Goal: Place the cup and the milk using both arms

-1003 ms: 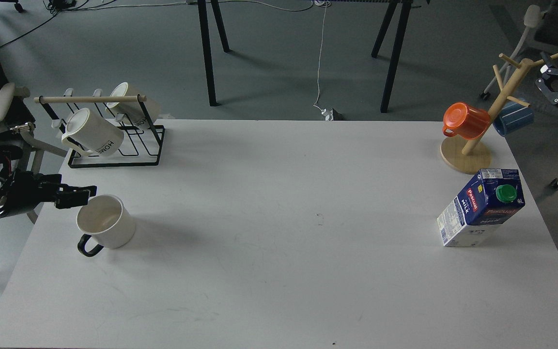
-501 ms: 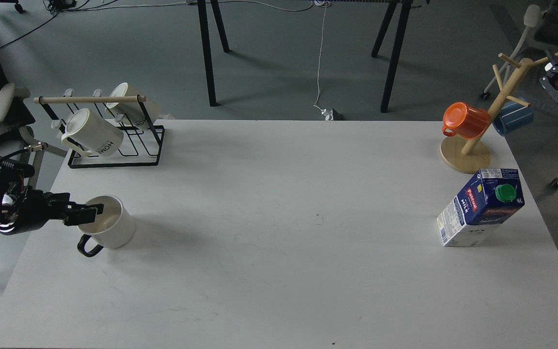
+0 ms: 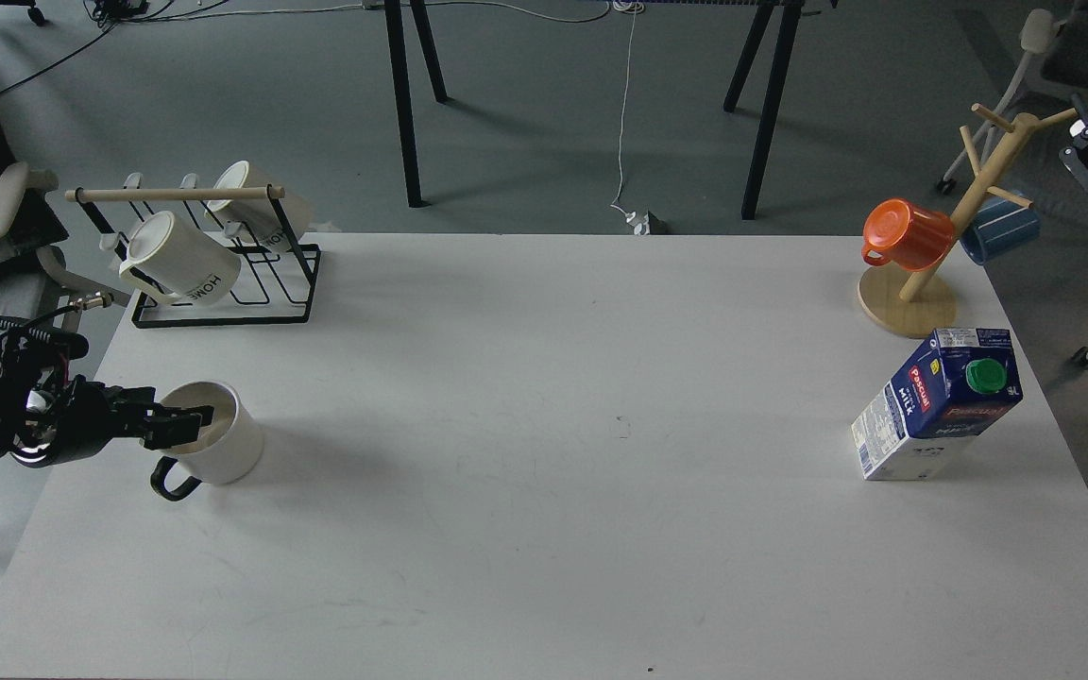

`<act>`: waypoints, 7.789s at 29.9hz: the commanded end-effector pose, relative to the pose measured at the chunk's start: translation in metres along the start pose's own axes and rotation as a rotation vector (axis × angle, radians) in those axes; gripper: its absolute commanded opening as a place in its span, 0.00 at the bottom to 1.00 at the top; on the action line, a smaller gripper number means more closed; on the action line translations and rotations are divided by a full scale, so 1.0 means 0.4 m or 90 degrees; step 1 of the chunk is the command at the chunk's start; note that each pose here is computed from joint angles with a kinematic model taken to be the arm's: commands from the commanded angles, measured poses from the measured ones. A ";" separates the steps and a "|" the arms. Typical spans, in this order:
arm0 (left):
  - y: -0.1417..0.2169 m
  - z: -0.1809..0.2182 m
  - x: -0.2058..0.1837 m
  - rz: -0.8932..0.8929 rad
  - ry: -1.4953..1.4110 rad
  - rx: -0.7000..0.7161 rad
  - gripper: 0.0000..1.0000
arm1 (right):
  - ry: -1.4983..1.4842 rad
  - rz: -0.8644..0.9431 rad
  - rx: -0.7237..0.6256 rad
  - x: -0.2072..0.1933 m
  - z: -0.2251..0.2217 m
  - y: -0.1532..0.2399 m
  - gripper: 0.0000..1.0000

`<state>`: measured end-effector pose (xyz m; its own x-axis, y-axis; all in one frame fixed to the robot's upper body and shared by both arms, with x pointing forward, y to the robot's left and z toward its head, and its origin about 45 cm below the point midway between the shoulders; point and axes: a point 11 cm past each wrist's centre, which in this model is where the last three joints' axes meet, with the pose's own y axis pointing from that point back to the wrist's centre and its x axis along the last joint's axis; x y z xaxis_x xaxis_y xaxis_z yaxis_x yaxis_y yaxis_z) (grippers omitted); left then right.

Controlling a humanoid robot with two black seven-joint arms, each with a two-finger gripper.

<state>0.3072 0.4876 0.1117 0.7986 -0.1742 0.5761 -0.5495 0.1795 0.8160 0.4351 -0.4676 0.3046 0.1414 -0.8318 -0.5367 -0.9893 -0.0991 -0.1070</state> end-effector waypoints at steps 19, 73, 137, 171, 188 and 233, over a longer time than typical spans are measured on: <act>0.051 0.032 0.041 0.044 -0.078 -0.040 0.00 | -0.003 0.003 -0.002 0.004 0.012 0.002 0.99; -0.195 0.774 0.148 0.035 -0.049 -0.464 0.13 | 0.010 -0.022 0.020 -0.049 -0.055 -0.056 0.99; 0.305 0.057 0.535 0.512 0.862 -0.612 0.88 | -0.443 -0.005 -0.060 -0.197 -0.148 0.248 0.99; 0.194 0.077 0.451 0.468 0.919 -0.582 0.90 | -0.522 0.428 -0.336 0.051 0.506 0.677 0.99; 0.180 0.073 0.422 0.459 0.931 -0.569 0.91 | -0.541 0.370 -0.285 0.023 0.524 0.574 0.99; 0.155 0.073 0.372 0.437 0.938 -0.542 0.92 | -0.532 0.358 -0.224 0.053 0.458 0.548 0.99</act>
<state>0.3850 0.4448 0.2498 0.3089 0.9414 -0.1355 -0.9511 0.3071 -0.0345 0.2232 -0.4055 0.1142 -0.5027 -0.1817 -0.8451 -0.8479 -0.0869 0.5230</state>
